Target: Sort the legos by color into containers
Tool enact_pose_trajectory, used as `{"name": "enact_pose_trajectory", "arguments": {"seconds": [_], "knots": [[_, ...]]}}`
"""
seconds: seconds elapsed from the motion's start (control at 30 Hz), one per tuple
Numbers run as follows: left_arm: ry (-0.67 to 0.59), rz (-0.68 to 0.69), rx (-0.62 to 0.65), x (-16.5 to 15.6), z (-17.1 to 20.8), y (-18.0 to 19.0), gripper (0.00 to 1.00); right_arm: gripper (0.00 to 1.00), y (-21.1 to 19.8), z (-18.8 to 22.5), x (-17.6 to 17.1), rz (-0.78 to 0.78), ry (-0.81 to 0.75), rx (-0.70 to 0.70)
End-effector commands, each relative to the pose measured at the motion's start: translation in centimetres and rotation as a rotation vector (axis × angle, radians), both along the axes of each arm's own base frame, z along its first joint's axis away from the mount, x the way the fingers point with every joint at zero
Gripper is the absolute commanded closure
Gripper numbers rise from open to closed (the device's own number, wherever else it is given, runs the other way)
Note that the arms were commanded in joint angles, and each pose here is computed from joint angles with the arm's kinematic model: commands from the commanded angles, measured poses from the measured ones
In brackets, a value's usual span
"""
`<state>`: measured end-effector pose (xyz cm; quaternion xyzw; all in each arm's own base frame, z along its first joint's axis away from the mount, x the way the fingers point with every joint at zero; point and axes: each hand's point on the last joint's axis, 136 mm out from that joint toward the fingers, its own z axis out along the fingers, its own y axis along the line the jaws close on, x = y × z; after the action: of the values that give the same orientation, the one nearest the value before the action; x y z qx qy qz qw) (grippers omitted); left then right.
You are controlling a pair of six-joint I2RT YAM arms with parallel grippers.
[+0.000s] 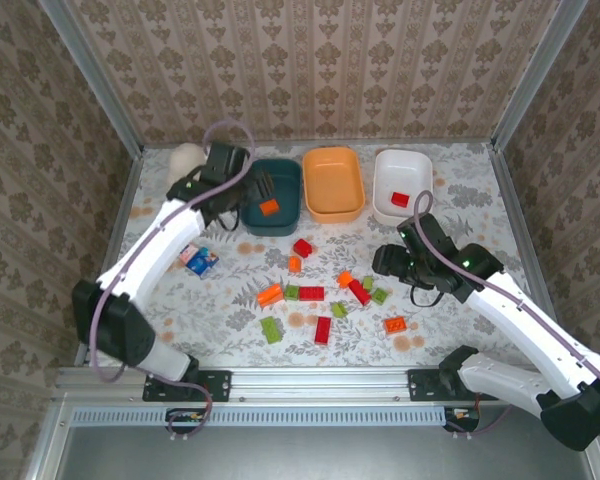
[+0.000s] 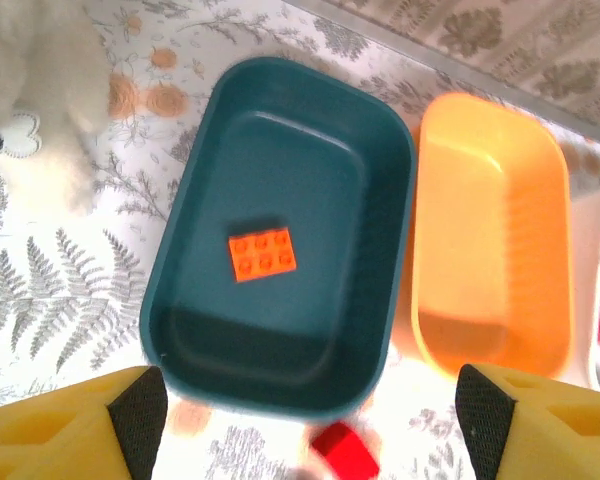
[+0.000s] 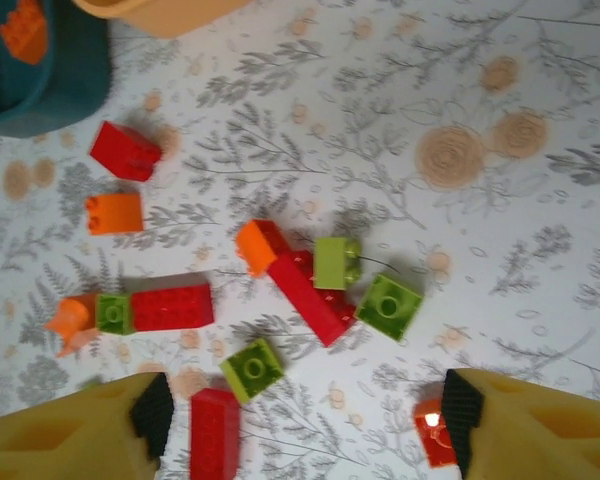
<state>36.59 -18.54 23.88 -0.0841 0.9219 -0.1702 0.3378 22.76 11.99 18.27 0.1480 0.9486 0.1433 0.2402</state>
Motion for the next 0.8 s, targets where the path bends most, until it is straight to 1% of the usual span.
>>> {"name": "enact_pose_trajectory", "arguments": {"seconds": [0.0, 0.07, 0.13, 0.23, 0.33, 0.4, 0.5, 0.57, 0.67, 0.77], "knots": [[-0.036, -0.150, -0.019, -4.1, -0.5, -1.9, 0.22, 0.33, -2.5, -3.3, -1.5, -0.158, 0.134, -0.068], [-0.069, -0.235, -0.034, -7.0, -0.5, -3.0, 0.22, 0.33, -2.5, -4.9, -1.3, -0.208, 0.179, -0.049], [-0.083, -0.317, -0.070, -9.7, -1.4, -3.9, 0.23, 0.33, -2.4, -6.6, -0.8, -0.254, 0.207, -0.022], [-0.082, -0.368, -0.114, -12.7, -2.6, -4.1, 0.23, 0.36, -2.7, -9.4, -0.1, -0.336, 0.252, 0.028], [-0.084, -0.418, -0.133, -14.8, -3.1, -4.3, 0.23, 0.37, -2.8, -11.5, 0.5, -0.396, 0.294, 0.050], [-0.104, -0.471, -0.148, -15.8, -2.9, -4.6, 0.23, 0.37, -2.4, -12.3, 1.0, -0.402, 0.311, 0.060], [-0.127, -0.531, -0.176, -17.1, -2.5, -4.9, 0.23, 0.32, -1.7, -13.4, 1.6, -0.397, 0.345, 0.061], [-0.136, -0.556, -0.194, -17.8, -2.3, -4.8, 0.22, 0.31, -1.4, -14.0, 1.8, -0.398, 0.363, 0.064], [-0.142, -0.555, -0.204, -18.4, -2.4, -4.2, 0.21, 0.32, -1.0, -15.2, 1.5, -0.407, 0.410, 0.066], [-0.136, -0.541, -0.198, -18.7, -2.6, -3.6, 0.21, 0.33, -0.3, -15.4, 1.6, -0.397, 0.411, 0.069]]}}
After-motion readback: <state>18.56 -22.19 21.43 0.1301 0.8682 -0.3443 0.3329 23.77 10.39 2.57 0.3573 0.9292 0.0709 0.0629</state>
